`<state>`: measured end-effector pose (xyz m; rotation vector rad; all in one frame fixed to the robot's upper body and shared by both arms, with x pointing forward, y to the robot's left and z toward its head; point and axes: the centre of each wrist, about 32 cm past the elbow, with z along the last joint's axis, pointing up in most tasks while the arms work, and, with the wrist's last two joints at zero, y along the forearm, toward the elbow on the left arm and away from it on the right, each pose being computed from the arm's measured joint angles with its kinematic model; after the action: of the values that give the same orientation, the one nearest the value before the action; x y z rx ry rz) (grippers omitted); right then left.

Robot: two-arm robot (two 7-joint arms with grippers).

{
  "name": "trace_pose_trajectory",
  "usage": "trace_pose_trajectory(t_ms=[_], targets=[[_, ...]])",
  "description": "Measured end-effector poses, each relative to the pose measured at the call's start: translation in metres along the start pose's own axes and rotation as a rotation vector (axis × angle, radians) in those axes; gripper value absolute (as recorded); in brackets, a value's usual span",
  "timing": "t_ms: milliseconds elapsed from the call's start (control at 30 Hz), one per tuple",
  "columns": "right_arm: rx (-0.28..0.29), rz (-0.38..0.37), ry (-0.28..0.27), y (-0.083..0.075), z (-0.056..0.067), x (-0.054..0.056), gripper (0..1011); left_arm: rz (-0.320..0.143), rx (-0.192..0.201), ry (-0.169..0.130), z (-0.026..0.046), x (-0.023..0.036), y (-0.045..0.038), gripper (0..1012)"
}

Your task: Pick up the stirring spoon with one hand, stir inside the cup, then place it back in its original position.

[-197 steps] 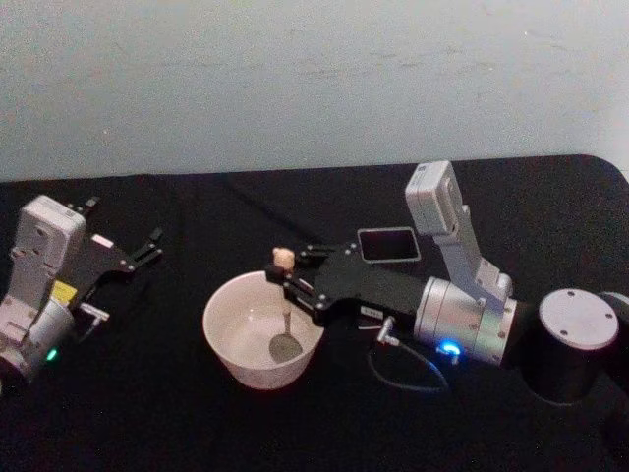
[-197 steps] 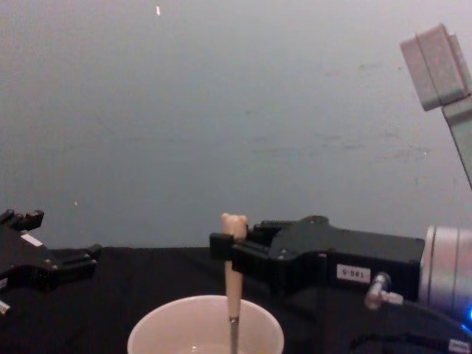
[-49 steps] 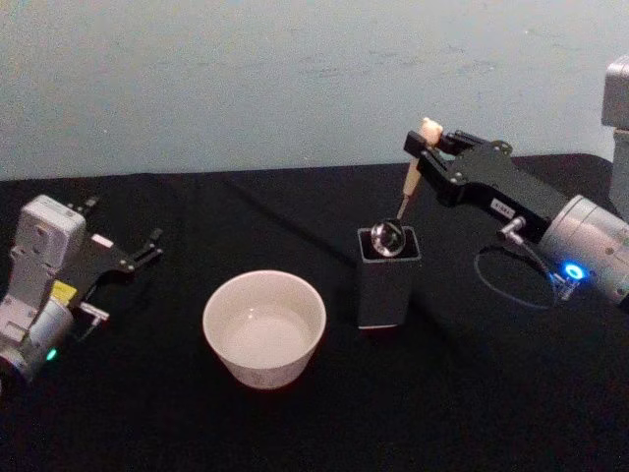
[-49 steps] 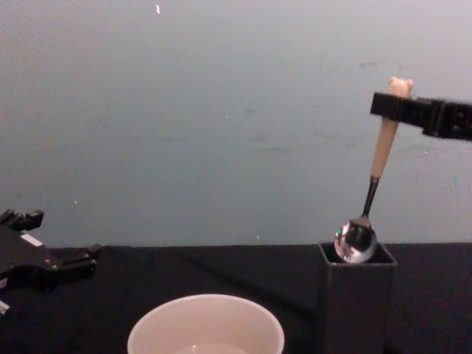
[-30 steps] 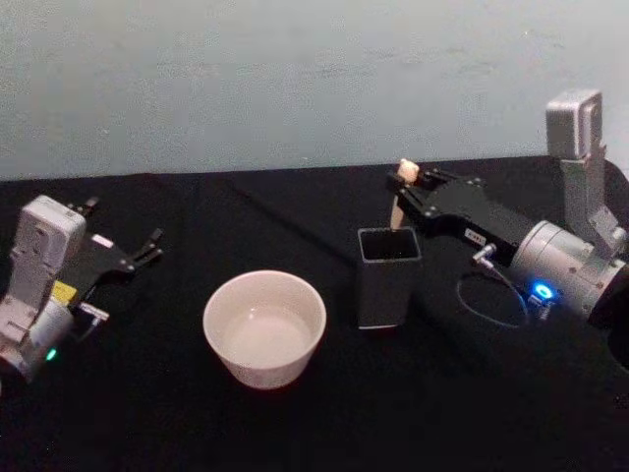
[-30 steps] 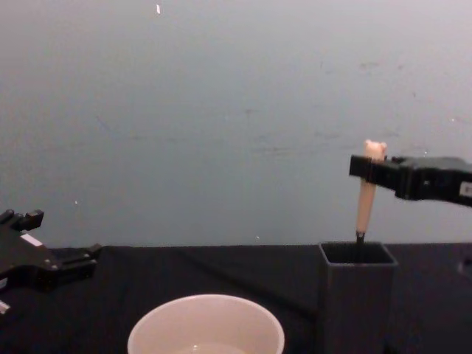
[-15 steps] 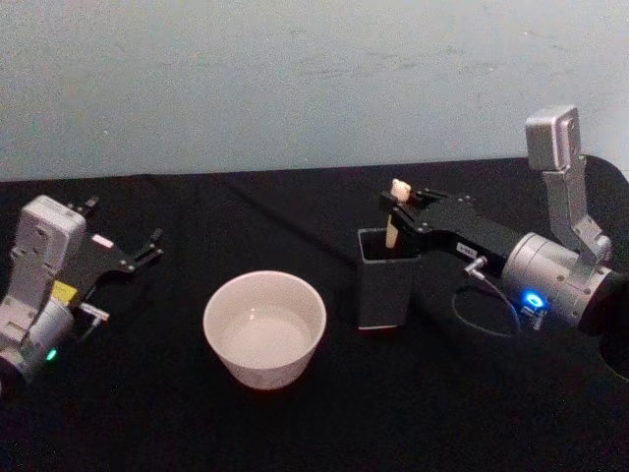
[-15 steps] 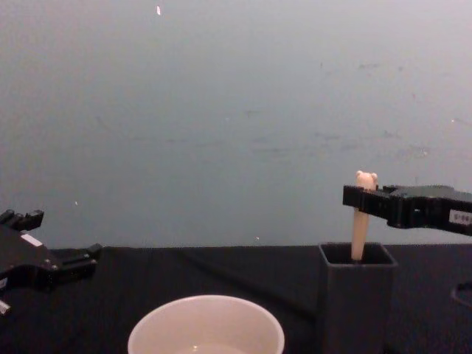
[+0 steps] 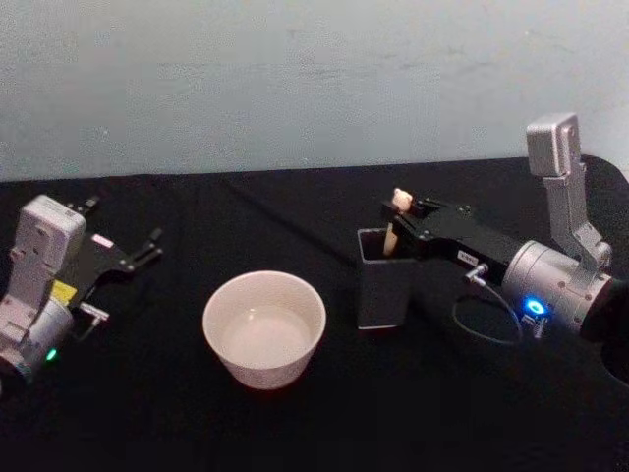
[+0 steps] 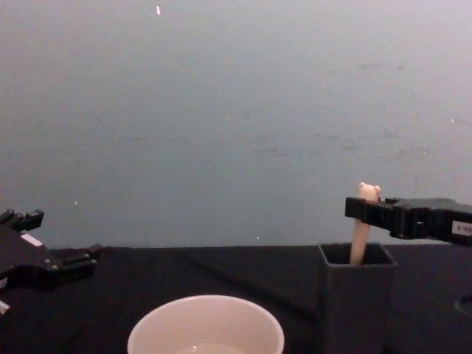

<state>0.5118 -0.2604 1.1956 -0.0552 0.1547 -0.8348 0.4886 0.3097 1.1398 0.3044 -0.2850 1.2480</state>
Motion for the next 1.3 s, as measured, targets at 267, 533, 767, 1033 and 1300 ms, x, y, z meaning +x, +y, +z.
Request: trace_pose_trajectory(t_ms=[267, 533, 767, 1033, 1300], targets=[[0.0, -0.002, 0.013, -0.006, -0.002, -0.001, 214, 0.0, 0.0, 0.0, 0.0, 0.0, 0.0, 1001], [-0.001, -0.013, 0.027, -0.011, -0.003, 0.0, 214, 0.0, 0.0, 0.0, 0.0, 0.0, 0.0, 1001], [-0.001, -0.023, 0.034, -0.014, -0.004, 0.0, 214, 0.0, 0.0, 0.0, 0.0, 0.0, 0.0, 1001], [-0.001, -0.03, 0.038, -0.014, -0.005, 0.0, 214, 0.0, 0.0, 0.0, 0.0, 0.0, 0.0, 1001], [-0.001, -0.031, 0.038, -0.014, -0.005, 0.0, 214, 0.0, 0.0, 0.0, 0.0, 0.0, 0.0, 1001]])
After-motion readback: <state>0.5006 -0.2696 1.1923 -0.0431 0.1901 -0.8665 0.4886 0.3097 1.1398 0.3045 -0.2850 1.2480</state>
